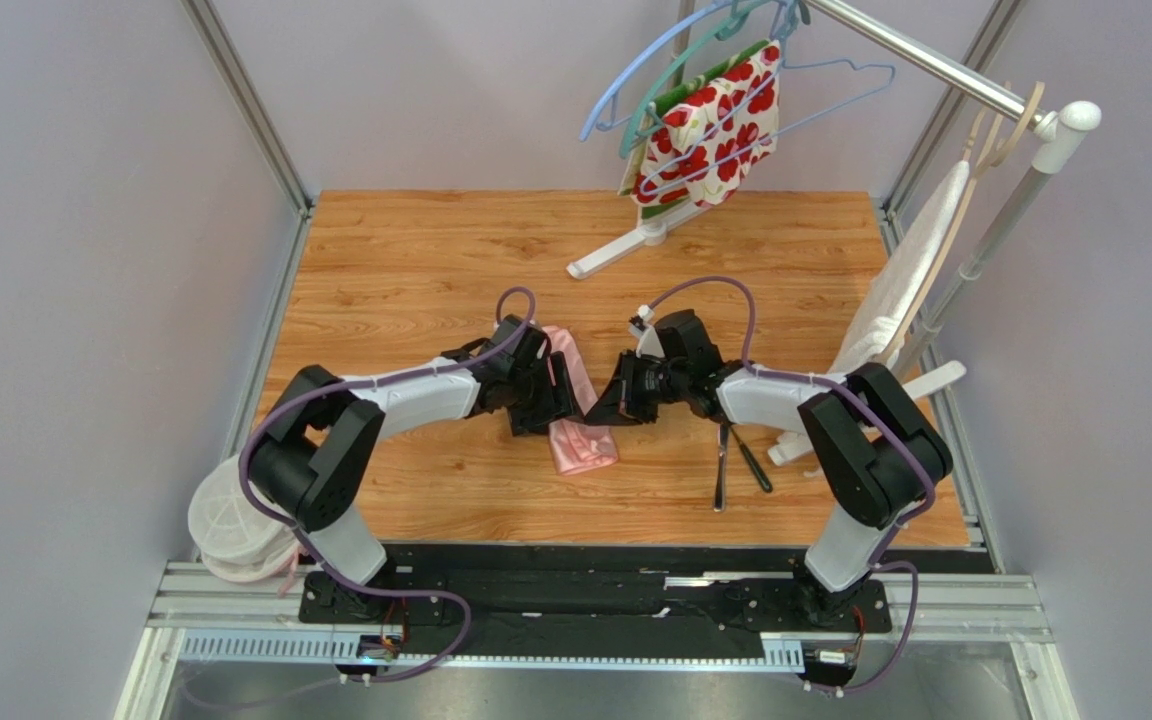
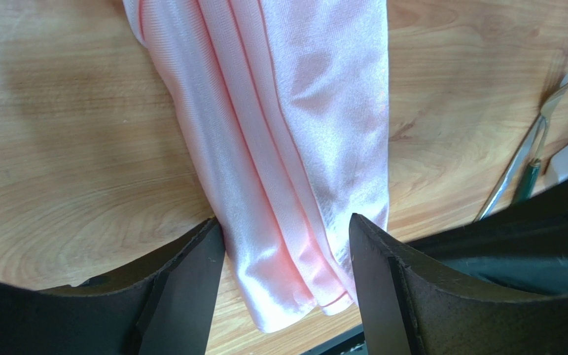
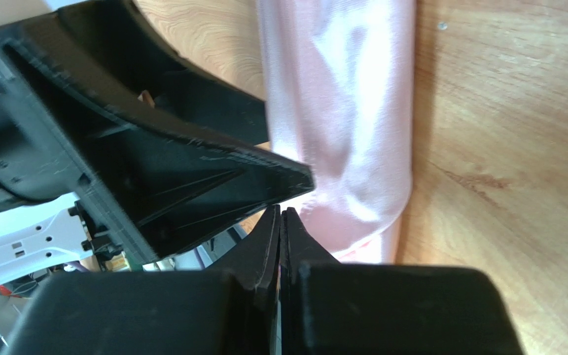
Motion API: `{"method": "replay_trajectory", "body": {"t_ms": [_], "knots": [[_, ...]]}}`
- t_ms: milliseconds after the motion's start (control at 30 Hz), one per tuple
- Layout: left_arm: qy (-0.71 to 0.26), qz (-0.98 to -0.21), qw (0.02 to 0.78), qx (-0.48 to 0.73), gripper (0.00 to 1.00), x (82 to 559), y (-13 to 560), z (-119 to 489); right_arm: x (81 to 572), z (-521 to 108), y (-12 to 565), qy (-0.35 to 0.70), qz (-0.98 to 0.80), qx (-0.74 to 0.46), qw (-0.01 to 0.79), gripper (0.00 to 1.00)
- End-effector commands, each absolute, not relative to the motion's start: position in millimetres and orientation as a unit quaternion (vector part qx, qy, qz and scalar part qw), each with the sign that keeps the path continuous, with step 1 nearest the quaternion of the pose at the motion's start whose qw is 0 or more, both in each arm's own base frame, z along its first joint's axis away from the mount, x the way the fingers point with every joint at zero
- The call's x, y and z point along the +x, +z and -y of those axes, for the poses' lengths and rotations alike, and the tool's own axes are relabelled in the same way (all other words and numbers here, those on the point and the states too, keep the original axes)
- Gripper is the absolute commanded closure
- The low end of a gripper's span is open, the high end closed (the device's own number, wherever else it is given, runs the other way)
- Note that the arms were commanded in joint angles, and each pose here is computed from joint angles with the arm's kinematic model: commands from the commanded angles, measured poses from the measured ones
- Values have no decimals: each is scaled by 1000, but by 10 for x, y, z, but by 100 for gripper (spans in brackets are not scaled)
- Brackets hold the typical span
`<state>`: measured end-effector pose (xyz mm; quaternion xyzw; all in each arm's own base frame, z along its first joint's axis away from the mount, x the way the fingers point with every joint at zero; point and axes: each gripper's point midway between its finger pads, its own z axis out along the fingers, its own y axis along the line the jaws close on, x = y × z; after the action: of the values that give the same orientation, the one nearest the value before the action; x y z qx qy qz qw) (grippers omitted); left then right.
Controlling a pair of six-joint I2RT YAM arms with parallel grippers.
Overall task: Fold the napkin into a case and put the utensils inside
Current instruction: Fold the 2/3-rectangle-folded napkin at the center of the board.
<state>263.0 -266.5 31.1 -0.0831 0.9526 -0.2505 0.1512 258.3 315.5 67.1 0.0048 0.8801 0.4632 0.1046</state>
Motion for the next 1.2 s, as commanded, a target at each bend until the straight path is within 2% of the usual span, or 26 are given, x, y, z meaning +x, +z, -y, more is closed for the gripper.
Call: {"method": "replay_trajectory", "body": {"t_ms": [0,67,467,700,900,967,1100,1167], "knots": [[-257,-950,154,-87,29,2720,291,2750,2613,-3081,726,441,-889,3,120,100],[-255,-951,154,-87,28,2715,285,2751,2646,-3039,705,429,-893,-8,137,100],[-252,-954,125,-98,29,2672,139,2806,2483,-3022,465,407,-906,-26,115,100],[-207,-965,102,-124,32,2628,-40,2725,2445,-3144,313,417,-903,-17,104,100],[-181,-970,92,-131,37,2574,-163,2694,2430,-3178,340,427,-898,-18,103,100],[-175,-972,95,-127,43,2588,-178,2691,2434,-3166,362,426,-898,-21,107,100],[-156,-976,99,-113,44,2569,-210,2660,2481,-3140,526,426,-896,-33,122,100],[-141,-978,117,-105,41,2557,-193,2585,2517,-3098,607,426,-895,-32,129,100]]}}
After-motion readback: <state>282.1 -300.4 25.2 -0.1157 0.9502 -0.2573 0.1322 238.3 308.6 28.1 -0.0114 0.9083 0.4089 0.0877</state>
